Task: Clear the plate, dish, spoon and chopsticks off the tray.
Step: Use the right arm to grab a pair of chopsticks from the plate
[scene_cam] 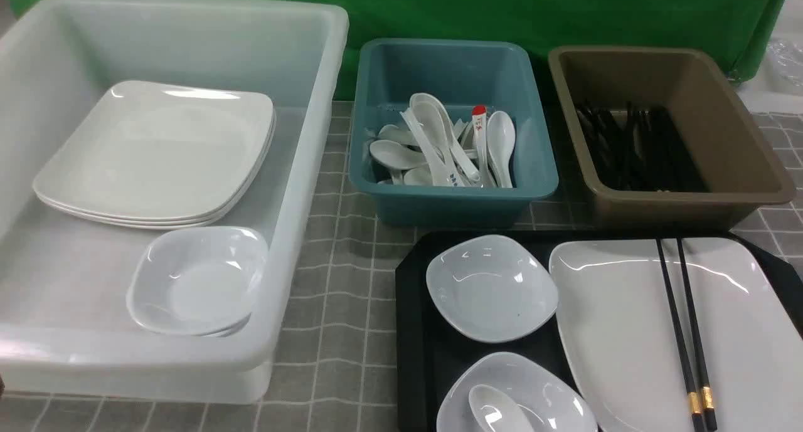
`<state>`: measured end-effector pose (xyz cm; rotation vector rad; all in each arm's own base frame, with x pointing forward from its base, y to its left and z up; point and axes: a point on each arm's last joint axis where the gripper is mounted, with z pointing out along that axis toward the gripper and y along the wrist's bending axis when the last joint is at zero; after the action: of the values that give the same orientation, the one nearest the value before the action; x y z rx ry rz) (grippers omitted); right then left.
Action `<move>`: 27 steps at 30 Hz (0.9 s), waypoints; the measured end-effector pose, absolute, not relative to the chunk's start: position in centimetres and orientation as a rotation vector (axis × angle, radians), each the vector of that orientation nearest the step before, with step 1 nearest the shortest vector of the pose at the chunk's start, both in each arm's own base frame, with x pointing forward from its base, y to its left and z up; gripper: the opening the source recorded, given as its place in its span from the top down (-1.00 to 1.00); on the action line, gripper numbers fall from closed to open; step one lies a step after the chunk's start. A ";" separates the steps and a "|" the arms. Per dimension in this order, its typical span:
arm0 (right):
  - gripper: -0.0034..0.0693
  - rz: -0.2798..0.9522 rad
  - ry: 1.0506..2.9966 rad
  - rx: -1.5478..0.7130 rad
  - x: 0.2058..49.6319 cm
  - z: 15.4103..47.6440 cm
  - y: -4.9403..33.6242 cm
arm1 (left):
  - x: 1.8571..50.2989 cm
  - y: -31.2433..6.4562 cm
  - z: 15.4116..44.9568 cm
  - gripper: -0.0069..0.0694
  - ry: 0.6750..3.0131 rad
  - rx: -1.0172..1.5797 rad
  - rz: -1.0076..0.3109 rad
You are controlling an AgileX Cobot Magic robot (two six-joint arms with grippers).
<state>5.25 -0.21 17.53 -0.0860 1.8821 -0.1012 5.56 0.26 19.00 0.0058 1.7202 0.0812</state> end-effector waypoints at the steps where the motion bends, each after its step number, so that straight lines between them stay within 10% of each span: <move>1: 0.25 -0.101 1.882 -0.086 5.3 17.5 -0.2 | 5.6 0.3 19.0 0.81 1.720 0.006 0.081; 7: 0.25 -0.101 1.882 -0.086 5.3 17.5 -0.2 | 5.6 0.0 19.3 0.81 1.680 -0.136 -0.079; 10: 0.25 -0.101 1.882 -0.086 5.3 17.5 -0.2 | 5.7 -0.2 19.9 0.81 1.578 -0.401 -0.377; 27: 0.25 0.028 1.809 0.032 5.4 18.2 0.1 | 4.5 2.0 24.2 0.81 0.949 -0.656 -0.595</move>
<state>5.44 0.05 18.17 0.0320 1.8087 0.0282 4.52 2.00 24.20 -0.6558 0.9491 -0.5949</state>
